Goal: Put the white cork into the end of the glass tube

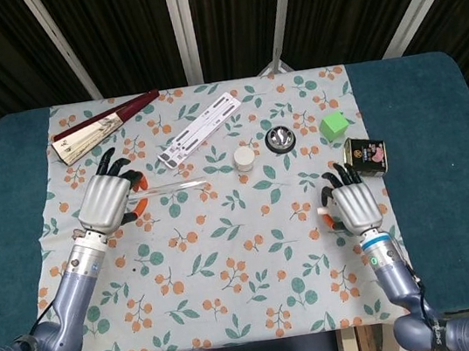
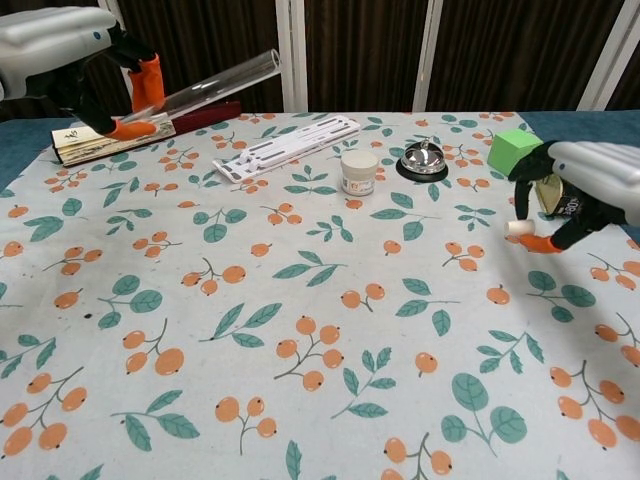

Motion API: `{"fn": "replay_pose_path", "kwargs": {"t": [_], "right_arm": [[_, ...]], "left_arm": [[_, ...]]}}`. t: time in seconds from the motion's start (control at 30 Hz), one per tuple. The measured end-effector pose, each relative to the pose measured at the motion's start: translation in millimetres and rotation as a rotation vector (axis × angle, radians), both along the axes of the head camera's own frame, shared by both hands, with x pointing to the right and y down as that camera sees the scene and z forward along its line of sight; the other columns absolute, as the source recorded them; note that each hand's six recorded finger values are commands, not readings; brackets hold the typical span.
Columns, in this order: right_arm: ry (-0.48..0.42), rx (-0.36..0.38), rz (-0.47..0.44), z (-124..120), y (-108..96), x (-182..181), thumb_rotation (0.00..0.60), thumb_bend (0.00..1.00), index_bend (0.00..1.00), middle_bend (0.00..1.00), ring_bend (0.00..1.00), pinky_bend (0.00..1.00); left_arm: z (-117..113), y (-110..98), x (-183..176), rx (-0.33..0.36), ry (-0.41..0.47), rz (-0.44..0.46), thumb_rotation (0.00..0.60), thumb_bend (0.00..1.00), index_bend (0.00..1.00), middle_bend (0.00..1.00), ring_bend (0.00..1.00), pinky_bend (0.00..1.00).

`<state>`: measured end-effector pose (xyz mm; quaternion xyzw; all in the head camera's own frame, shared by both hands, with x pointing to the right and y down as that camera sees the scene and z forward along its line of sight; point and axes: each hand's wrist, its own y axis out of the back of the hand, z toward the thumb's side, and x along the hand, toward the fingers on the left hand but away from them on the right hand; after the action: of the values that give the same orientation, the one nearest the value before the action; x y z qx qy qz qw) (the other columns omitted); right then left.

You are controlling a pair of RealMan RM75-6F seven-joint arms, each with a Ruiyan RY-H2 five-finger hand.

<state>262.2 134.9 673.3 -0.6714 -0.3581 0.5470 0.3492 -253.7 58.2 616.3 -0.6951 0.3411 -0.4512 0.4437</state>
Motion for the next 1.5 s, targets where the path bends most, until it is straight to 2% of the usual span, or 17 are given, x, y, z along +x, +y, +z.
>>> {"fn": "replay_pose_path", "kwargs": {"t": [0.17, 0.37, 0.63, 0.9, 1.23, 1.5], "right_arm": [[0.005, 0.114, 0.016, -22, -20, -1, 0.6, 0.36, 0.72, 0.23, 0.0, 0.0], [-0.011, 0.298, 0.003, -60, -51, -14, 0.6, 0.36, 0.72, 0.24, 0.0, 0.0], [-0.006, 0.465, -0.087, -92, -78, -36, 0.6, 0.36, 0.73, 0.24, 0.0, 0.0], [0.043, 0.603, -0.21, -106, -88, -53, 0.6, 0.36, 0.74, 0.24, 0.0, 0.0], [0.075, 0.671, -0.307, -109, -91, -66, 0.6, 0.36, 0.74, 0.24, 0.0, 0.0], [0.09, 0.692, -0.319, -109, -93, -71, 0.6, 0.36, 0.75, 0.24, 0.0, 0.0]], "left_arm": [[8, 0, 12, -0.017, 0.014, -0.006, 0.6, 0.54, 0.69, 0.73, 0.21, 0.0], [19, -5, 31, -0.037, 0.024, -0.011, 0.6, 0.54, 0.69, 0.74, 0.21, 0.0], [29, -14, 61, -0.059, 0.048, -0.019, 0.6, 0.54, 0.69, 0.74, 0.22, 0.0], [34, -17, 89, -0.086, 0.087, -0.032, 0.6, 0.54, 0.69, 0.75, 0.24, 0.0], [24, -23, 106, -0.042, 0.197, -0.081, 0.6, 0.54, 0.7, 0.75, 0.25, 0.0], [20, -23, 113, -0.02, 0.253, -0.092, 0.6, 0.54, 0.7, 0.75, 0.25, 0.0]]}}
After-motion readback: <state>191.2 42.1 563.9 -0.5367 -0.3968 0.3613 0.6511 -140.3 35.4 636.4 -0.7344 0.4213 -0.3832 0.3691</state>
